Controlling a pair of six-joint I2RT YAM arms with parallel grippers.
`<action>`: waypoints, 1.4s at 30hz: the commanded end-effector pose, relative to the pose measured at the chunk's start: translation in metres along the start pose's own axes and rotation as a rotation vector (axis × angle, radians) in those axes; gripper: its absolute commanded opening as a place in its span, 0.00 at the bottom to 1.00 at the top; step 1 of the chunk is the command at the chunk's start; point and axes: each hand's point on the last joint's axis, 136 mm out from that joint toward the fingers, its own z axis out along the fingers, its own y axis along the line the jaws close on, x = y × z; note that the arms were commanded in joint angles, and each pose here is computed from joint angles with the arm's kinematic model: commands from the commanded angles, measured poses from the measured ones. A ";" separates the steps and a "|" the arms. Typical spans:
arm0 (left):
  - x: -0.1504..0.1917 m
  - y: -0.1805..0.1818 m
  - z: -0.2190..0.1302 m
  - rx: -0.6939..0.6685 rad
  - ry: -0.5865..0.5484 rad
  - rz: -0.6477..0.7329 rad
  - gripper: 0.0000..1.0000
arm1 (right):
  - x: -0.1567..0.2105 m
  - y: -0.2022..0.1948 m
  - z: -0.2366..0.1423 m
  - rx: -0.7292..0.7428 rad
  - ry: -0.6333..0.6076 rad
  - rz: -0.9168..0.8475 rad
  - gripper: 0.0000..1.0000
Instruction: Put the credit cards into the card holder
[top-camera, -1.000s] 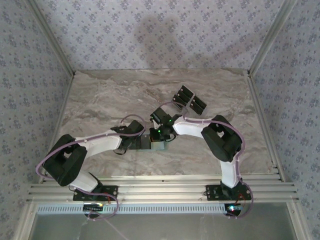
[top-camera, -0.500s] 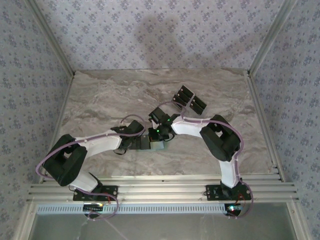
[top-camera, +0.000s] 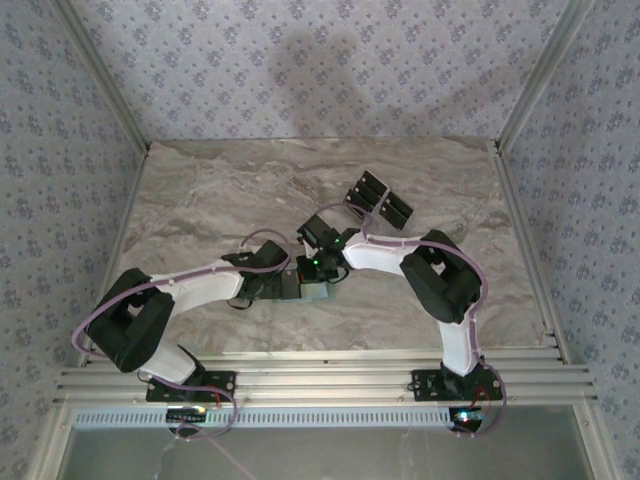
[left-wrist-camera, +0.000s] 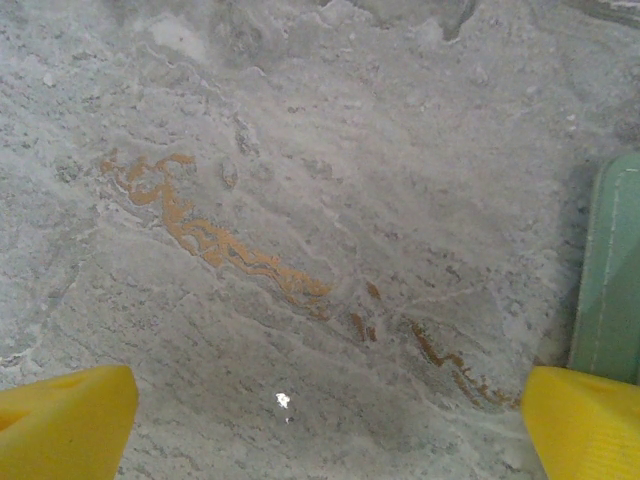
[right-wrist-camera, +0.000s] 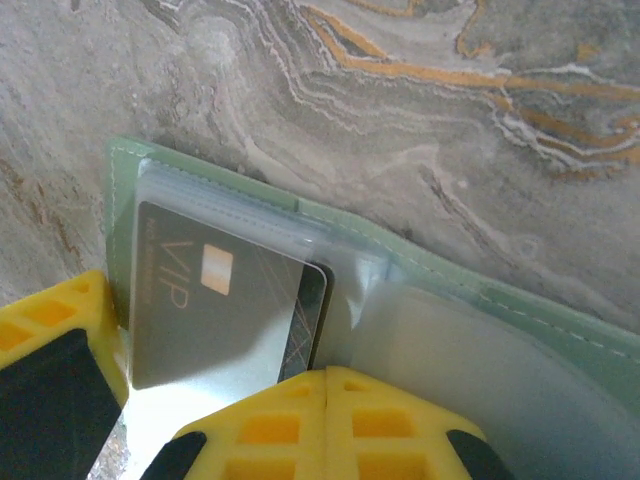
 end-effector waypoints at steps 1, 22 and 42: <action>0.005 0.002 0.006 -0.004 0.022 -0.005 1.00 | 0.003 0.006 -0.014 -0.002 -0.022 -0.007 0.01; 0.007 0.004 0.006 -0.011 0.023 -0.002 1.00 | 0.018 0.005 -0.004 0.010 0.008 -0.008 0.01; -0.011 0.004 -0.017 0.015 -0.025 -0.020 1.00 | -0.001 0.022 -0.030 -0.023 -0.050 -0.028 0.05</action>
